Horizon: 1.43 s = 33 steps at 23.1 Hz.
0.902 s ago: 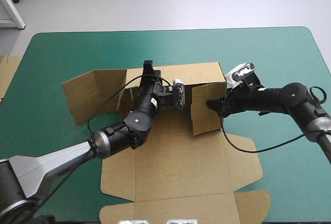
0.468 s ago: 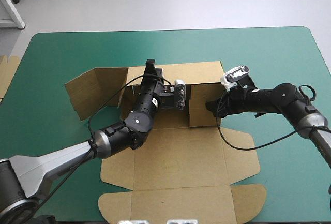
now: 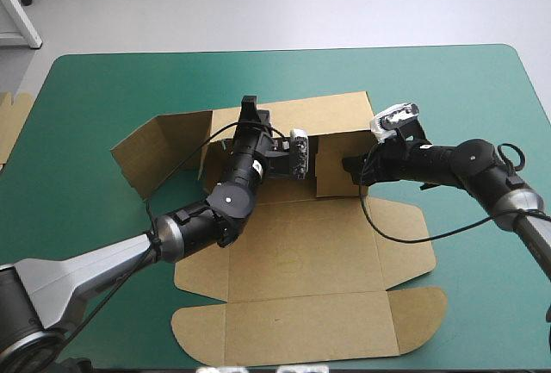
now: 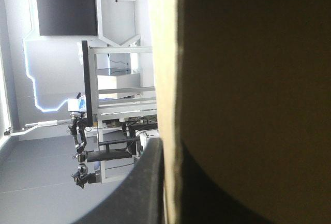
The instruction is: Fold the box
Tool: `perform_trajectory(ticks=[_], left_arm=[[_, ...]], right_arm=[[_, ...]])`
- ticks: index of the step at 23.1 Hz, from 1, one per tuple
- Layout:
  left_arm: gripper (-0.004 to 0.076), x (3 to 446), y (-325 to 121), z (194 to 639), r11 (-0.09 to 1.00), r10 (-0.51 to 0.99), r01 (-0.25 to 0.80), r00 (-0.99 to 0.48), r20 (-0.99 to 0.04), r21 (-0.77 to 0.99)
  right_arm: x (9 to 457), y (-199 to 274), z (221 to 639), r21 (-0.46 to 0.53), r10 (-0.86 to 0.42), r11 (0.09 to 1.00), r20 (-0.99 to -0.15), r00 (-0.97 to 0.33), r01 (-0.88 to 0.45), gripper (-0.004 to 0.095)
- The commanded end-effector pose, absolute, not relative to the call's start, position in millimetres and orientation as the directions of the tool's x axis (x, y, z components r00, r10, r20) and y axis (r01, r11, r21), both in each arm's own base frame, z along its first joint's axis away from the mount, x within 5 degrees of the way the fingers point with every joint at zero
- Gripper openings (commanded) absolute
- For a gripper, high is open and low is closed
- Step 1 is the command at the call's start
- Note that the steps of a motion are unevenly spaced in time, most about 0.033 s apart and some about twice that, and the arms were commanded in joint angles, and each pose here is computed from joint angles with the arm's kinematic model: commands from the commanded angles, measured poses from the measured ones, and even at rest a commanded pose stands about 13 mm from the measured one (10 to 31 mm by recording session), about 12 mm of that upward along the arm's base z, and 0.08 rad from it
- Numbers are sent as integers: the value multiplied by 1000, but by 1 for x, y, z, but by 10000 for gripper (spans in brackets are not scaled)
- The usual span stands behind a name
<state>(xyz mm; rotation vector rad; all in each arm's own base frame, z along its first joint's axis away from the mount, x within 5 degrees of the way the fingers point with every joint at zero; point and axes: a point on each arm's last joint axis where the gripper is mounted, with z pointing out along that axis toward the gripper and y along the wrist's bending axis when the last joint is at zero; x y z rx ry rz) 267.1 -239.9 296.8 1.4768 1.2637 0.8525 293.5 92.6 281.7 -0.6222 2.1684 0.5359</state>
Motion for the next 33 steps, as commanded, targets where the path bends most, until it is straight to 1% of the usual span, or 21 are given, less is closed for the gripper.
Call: perform_trajectory(ticks=[1,4,6,8,9,10,11,12,13,14,15,17,19,21,22,24,25,26,28,30,33], left_arm=[[-10,261,-244,322,47,951,240,285,-116,970],[-10,261,-244,322,52,953,243,278,-121,969],[-10,261,-243,321,63,954,254,269,-133,965],[-10,261,-243,320,69,953,261,267,-141,963],[-10,261,-243,320,68,953,260,268,-140,963],[-10,261,-243,320,68,953,260,268,-140,963],[-10,261,-244,321,65,953,256,270,-136,964],[-10,261,-244,321,56,953,248,276,-126,967],[-10,261,-244,322,43,952,234,284,-110,971],[-10,261,-244,324,35,952,223,290,-101,974],[-10,261,-245,325,41,949,223,295,-107,974],[-10,261,-247,326,68,942,237,305,-140,969],[-10,260,-249,326,77,936,246,317,-156,966],[-10,260,-248,326,79,937,244,312,-155,967],[-10,261,-248,326,82,939,241,305,-156,967],[-10,261,-247,326,83,941,238,300,-155,968],[-10,261,-247,326,83,941,238,300,-155,968],[-10,261,-247,326,84,941,240,299,-156,967],[-10,261,-247,326,87,942,241,296,-159,966],[-10,261,-246,326,94,942,247,290,-166,965],[-10,261,-246,325,97,943,249,287,-169,964]], right_arm=[[298,91,308,189,-125,823,-860,-494,-536,601],[298,92,309,187,-120,821,-867,-483,-539,573],[300,91,310,165,-126,829,-875,-467,-535,568],[300,90,310,156,-128,834,-879,-460,-530,527],[299,91,309,157,-139,825,-875,-463,-543,448],[298,92,309,162,-142,818,-873,-467,-552,394],[297,93,309,171,-146,808,-869,-472,-564,300],[296,94,309,172,-153,801,-868,-473,-573,233],[296,94,308,166,-163,795,-868,-469,-584,196],[296,94,308,149,-180,791,-871,-458,-594,195],[296,94,308,140,-186,791,-872,-452,-595,203],[298,92,309,125,-181,807,-878,-443,-577,262],[298,92,310,122,-184,804,-880,-439,-582,250],[294,97,312,133,-214,762,-872,-440,-634,295],[293,97,312,129,-229,751,-869,-439,-647,334],[292,98,311,125,-249,738,-863,-440,-663,459],[291,98,311,127,-252,737,-860,-443,-664,545],[291,98,311,130,-252,737,-858,-448,-663,592],[288,99,310,140,-266,724,-846,-461,-675,648],[285,99,307,181,-271,714,-819,-505,-676,643],[278,98,306,197,-304,710,-780,-547,-676,610]])
